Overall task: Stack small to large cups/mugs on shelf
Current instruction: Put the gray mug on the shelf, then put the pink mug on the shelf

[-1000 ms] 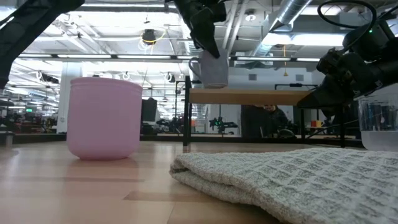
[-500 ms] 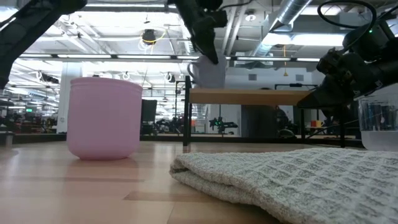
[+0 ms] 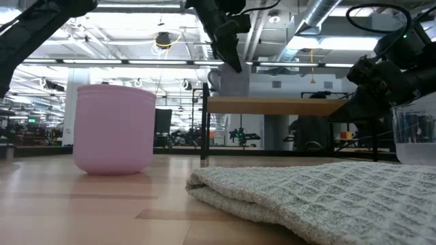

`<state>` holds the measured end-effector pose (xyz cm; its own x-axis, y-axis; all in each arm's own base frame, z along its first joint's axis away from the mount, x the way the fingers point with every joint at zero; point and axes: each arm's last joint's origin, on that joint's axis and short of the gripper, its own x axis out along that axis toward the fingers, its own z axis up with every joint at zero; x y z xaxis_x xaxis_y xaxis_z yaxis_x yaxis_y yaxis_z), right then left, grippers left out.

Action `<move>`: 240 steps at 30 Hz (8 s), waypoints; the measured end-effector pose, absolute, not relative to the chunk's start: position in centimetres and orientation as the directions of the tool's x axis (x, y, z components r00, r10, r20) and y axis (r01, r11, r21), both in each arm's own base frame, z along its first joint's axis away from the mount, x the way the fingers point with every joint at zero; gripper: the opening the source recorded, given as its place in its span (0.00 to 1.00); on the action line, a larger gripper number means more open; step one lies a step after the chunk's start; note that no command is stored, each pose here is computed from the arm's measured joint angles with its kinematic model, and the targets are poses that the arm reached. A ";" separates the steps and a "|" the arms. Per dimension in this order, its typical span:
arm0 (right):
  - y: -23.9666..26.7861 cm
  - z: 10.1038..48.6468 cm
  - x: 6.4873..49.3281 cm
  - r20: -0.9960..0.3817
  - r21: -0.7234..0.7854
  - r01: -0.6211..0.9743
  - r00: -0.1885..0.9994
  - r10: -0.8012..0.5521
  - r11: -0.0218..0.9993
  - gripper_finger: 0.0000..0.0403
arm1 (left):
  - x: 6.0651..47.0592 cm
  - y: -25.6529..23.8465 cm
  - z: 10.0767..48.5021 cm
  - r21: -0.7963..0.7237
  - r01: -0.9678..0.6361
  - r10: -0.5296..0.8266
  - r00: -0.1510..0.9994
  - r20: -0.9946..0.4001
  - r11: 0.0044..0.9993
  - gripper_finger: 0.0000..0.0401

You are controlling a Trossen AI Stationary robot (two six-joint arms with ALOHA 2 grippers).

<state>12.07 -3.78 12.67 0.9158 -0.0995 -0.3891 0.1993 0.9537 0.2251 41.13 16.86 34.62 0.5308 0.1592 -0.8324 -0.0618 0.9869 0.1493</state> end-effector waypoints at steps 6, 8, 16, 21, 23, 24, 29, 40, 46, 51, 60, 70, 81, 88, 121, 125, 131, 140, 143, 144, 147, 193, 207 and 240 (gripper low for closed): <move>-3.8 12.7 12.1 -0.390 0.225 0.200 0.916 -0.100 0.954 0.14 | 41.0 16.8 34.5 0.127 -0.055 0.137 0.524 -0.841 0.990 0.10; -3.8 12.7 12.1 -0.390 0.225 0.200 0.916 -0.100 0.954 0.14 | 41.0 16.8 34.4 0.118 -0.067 0.136 0.518 -0.845 0.991 0.11; -3.8 12.7 12.1 -0.389 0.225 0.199 0.916 -0.100 0.954 0.14 | 41.1 16.8 34.5 0.116 -0.089 0.145 0.523 -0.840 0.989 0.14; -3.8 12.7 12.1 -0.390 0.225 0.199 0.916 -0.099 0.954 0.14 | 41.1 16.8 34.6 0.120 -0.086 0.148 0.529 -0.836 0.989 0.19; -3.8 12.7 12.1 -0.390 0.225 0.200 0.916 -0.100 0.954 0.14 | 41.1 16.8 34.6 0.122 -0.084 0.148 0.531 -0.834 0.989 0.22; -3.8 12.7 12.1 -0.389 0.225 0.199 0.916 -0.100 0.954 0.14 | 41.1 16.8 34.6 0.125 -0.081 0.149 0.531 -0.834 0.989 0.23; -3.8 12.7 12.1 -0.390 0.225 0.200 0.916 -0.100 0.954 0.14 | 41.1 16.8 34.7 0.140 -0.059 0.150 0.533 -0.832 0.988 0.30; -3.8 12.7 12.1 -0.389 0.225 0.199 0.916 -0.100 0.954 0.14 | 40.8 16.9 36.4 0.218 -0.076 0.223 0.549 -0.805 0.973 0.37; -3.8 12.7 12.1 -0.389 0.225 0.200 0.916 -0.100 0.954 0.14 | 39.2 16.2 38.7 0.207 -0.082 0.215 0.592 -0.777 0.975 0.37; -3.8 12.7 12.1 -0.390 0.224 0.202 0.915 -0.102 0.953 0.14 | 38.4 15.6 39.4 0.136 -0.050 0.138 0.605 -0.784 0.989 0.37; -3.8 12.7 12.1 -0.391 0.217 0.218 0.913 -0.120 0.951 0.14 | 37.1 15.0 39.7 0.148 -0.056 0.154 0.539 -0.828 0.987 0.37; -3.8 12.7 12.1 -0.391 0.217 0.218 0.913 -0.120 0.952 0.14 | 32.6 13.8 46.1 0.176 -0.133 0.217 0.713 -0.666 0.975 0.37; -3.8 12.7 12.1 -0.391 0.217 0.218 0.913 -0.119 0.952 0.14 | 27.7 11.7 50.8 0.194 -0.201 0.274 0.808 -0.521 0.960 0.37; -3.8 12.7 12.1 -0.391 0.217 0.217 0.913 -0.119 0.952 0.14 | 26.7 11.2 52.1 0.198 -0.205 0.275 0.847 -0.455 0.959 0.35; -3.8 12.7 12.1 -0.391 0.217 0.217 0.913 -0.119 0.952 0.14 | 17.4 6.1 36.2 0.007 -0.189 0.173 0.887 -0.428 0.982 0.23; -3.9 12.7 12.1 -0.392 0.208 0.239 0.909 -0.143 0.949 0.14 | 17.9 5.2 34.1 -0.047 -0.112 0.077 0.878 -0.472 0.993 0.23; -4.1 12.6 12.0 -0.396 0.187 0.287 0.897 -0.196 0.939 0.14 | 18.9 3.8 33.0 -0.099 0.013 -0.062 0.856 -0.514 0.995 0.23; -4.1 12.7 12.0 -0.393 0.185 0.292 0.897 -0.202 0.938 0.14 | 18.9 3.3 33.0 -0.145 -0.023 -0.057 0.850 -0.524 0.989 0.23; -4.1 12.7 12.0 -0.393 0.185 0.292 0.897 -0.202 0.938 0.14 | 19.0 3.3 32.8 -0.128 -0.019 -0.052 0.844 -0.534 0.992 0.23; -4.1 12.7 12.0 -0.393 0.185 0.292 0.897 -0.201 0.938 0.14 | 19.0 3.3 32.8 -0.125 -0.019 -0.051 0.842 -0.536 0.992 0.23; -4.1 12.7 12.0 -0.393 0.186 0.291 0.897 -0.200 0.939 0.14 | 19.0 3.3 32.7 -0.122 -0.024 -0.047 0.839 -0.542 0.992 0.25; -4.1 12.7 12.0 -0.394 0.178 0.309 0.892 -0.221 0.934 0.14 | 18.7 2.1 31.3 -0.333 -0.153 -0.120 0.731 -0.671 0.930 0.71; -4.1 12.7 12.0 -0.390 0.177 0.309 0.894 -0.221 0.935 0.14 | 23.9 -1.7 26.5 -0.326 -0.100 -0.234 0.506 -0.830 0.940 0.71; -4.1 12.4 11.9 -0.417 0.177 0.314 0.882 -0.218 0.933 0.14 | 28.4 -4.8 21.6 -0.276 -0.213 -0.183 0.374 -0.909 0.937 0.60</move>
